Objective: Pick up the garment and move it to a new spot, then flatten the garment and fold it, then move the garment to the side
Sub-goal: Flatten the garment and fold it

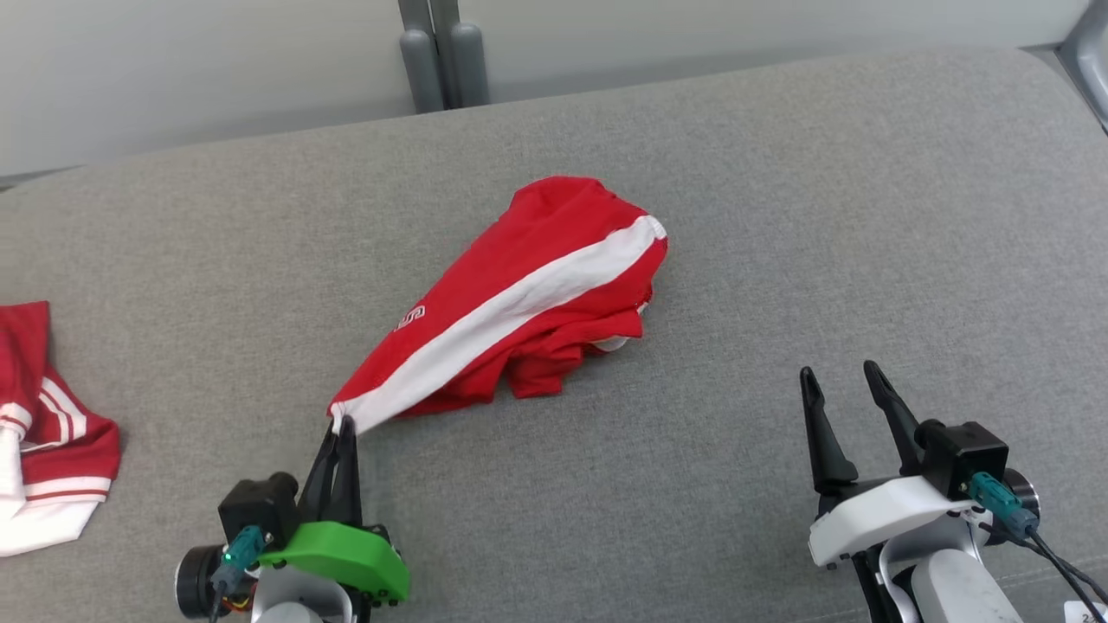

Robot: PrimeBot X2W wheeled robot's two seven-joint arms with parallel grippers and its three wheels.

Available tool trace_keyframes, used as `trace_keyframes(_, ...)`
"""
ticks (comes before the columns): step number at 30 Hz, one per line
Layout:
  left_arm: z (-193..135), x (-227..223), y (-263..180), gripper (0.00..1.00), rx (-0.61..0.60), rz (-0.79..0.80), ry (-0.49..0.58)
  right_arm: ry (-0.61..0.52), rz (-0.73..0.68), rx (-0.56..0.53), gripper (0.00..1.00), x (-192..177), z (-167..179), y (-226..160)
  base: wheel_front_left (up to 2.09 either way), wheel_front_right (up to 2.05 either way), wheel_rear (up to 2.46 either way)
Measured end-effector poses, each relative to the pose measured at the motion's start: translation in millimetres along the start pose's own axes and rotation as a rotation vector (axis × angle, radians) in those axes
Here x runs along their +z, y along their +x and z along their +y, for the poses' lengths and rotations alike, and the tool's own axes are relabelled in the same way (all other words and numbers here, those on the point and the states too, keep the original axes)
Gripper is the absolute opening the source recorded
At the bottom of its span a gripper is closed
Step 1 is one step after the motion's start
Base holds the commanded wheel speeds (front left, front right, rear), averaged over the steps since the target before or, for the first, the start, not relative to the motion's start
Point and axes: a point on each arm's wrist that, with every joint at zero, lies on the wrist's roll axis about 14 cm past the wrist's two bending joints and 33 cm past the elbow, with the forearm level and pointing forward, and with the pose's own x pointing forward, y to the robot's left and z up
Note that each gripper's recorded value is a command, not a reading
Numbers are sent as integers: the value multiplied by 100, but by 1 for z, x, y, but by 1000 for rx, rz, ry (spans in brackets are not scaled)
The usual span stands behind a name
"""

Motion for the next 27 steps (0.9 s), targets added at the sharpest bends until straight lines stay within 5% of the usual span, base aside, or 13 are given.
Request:
trace_keyframes(12, 17, -9, -34, 4, 64, 24, 8, -4, -45, 13, 100, 14, 6, -19, 0, 0, 0)
trace_keyframes(14, 17, -10, -35, 100, 67, 27, 4, -5, -48, 8, 100, 16, 4, -21, 0, 0, 0)
trace_keyframes(27, 27, 3, -32, 100, 107, -14, 12, 4, -76, 133, 100, 27, 43, 24, 0, 0, 0)
